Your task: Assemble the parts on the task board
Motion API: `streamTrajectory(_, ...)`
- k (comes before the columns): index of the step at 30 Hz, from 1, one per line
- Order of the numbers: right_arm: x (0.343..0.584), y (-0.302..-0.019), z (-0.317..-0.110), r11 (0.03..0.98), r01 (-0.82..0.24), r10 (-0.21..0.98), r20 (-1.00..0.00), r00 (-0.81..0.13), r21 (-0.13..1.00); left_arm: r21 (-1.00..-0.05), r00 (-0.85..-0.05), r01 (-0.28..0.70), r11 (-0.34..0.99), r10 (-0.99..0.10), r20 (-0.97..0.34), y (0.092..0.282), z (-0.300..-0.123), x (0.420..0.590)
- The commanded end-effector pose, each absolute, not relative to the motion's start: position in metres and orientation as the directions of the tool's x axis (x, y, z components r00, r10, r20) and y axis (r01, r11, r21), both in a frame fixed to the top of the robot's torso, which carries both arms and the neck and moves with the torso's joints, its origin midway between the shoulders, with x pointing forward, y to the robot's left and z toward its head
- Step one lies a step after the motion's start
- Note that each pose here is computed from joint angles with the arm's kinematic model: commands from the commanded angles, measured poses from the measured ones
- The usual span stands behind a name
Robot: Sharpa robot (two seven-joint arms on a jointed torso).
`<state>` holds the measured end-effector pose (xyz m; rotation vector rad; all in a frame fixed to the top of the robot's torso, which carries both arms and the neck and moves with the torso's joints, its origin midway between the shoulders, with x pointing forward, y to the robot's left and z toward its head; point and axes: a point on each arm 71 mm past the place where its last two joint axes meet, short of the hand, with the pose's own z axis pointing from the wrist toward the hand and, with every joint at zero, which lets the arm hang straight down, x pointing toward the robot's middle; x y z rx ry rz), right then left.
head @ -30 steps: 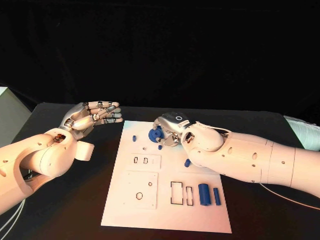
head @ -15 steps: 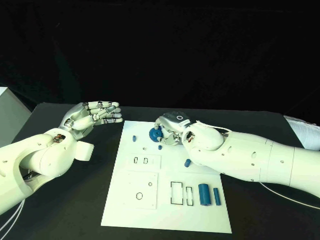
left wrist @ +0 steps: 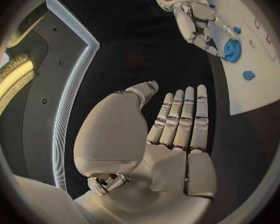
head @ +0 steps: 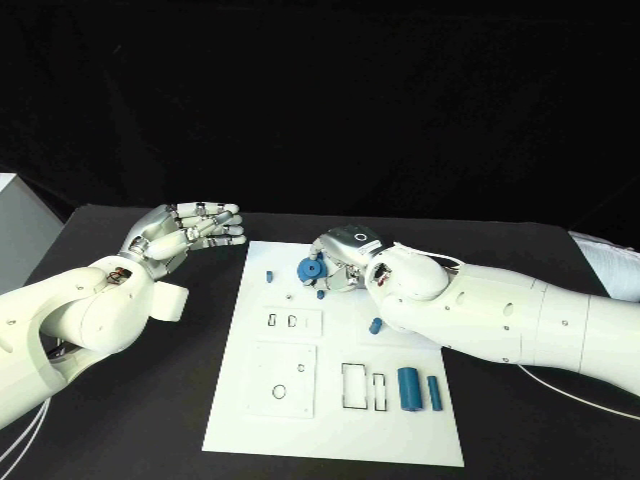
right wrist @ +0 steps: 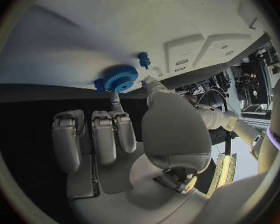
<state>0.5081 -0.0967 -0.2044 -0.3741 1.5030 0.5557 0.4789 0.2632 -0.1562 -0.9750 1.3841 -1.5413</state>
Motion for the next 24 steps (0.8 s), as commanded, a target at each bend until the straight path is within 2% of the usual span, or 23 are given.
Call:
streamTrajectory(1, 0.505, -0.095, -0.208, 0.802, -0.583, 0.117, -0.991, -0.063, 0.132, -0.995, -0.371, 0.085, -0.056, -0.928, 0.021, 0.262, -0.155, 0.478)
streamTrajectory(24, 0.504, -0.109, -0.212, 0.814, -0.559, 0.122, -0.987, -0.105, 0.160, -0.995, -0.365, 0.082, -0.052, -0.931, 0.019, 0.263, -0.156, 0.479)
